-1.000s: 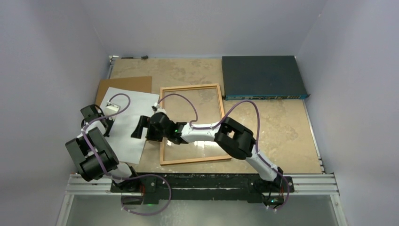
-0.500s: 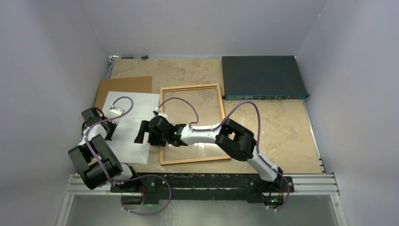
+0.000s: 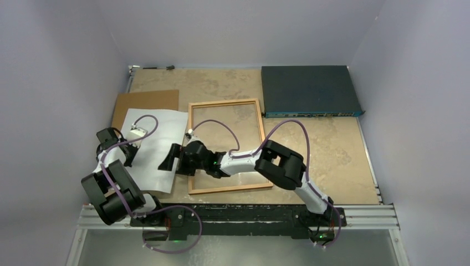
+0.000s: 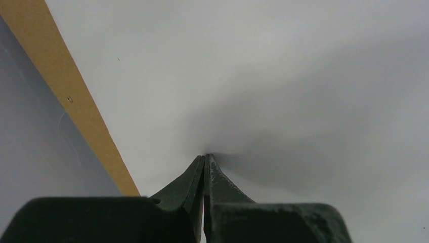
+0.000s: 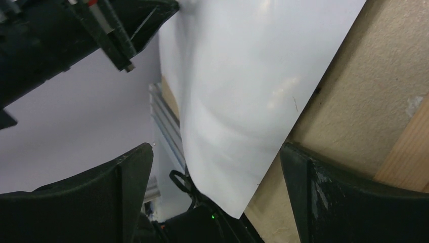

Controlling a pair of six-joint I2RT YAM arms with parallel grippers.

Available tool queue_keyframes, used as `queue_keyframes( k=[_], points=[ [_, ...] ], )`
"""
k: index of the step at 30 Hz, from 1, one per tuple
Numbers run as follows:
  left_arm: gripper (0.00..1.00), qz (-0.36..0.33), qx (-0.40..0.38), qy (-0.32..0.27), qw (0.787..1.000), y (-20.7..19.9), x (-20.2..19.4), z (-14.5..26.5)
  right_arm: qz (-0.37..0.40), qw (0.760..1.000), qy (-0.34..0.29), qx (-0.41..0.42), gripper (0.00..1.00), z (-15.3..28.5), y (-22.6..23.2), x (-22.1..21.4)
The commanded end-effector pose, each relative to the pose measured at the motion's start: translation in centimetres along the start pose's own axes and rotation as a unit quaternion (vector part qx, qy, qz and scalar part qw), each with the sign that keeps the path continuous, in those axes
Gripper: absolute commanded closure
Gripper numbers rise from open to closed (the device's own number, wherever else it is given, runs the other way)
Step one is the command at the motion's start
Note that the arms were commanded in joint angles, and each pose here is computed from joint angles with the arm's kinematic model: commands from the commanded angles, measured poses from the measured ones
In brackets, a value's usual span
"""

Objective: Put the photo into the frame

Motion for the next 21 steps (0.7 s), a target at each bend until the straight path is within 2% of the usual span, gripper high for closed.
queue_keyframes(
  k=[1,4,8,17,21],
  points=[
    [1.00,0.026,-0.131,0.049,0.990,-4.3,-2.4,-0.7,-0.013,0.982,-0.027,0.184,0.01,3.2,4.2,1.6],
    [1.00,0.025,-0.133,0.050,0.990,-4.3,-2.4,-0.6,-0.010,0.965,-0.041,0.258,0.01,4.3,5.5,2.1],
    [1.00,0.025,-0.134,0.048,0.990,-4.1,-2.2,-0.4,0.001,0.956,-0.036,0.292,0.01,4.5,6.4,2.2],
    [1.00,0.026,-0.131,0.045,0.990,-3.7,-1.8,-0.1,-0.016,0.954,-0.029,0.299,0.01,4.8,5.4,2.5],
    [1.00,0.027,-0.129,0.043,0.990,-3.5,-1.6,0.0,-0.017,0.967,-0.024,0.254,0.02,4.1,4.8,2.8]
  ],
)
Point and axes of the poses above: each gripper's point midway between its finger pads, its own z axis back along the fingers, its own y axis along the line the jaws close on, x = y × z, the point moved 10 cm from there along z, back along the fingers, and after that the axes turned 1 degree about -z, right-handed, at the moved point
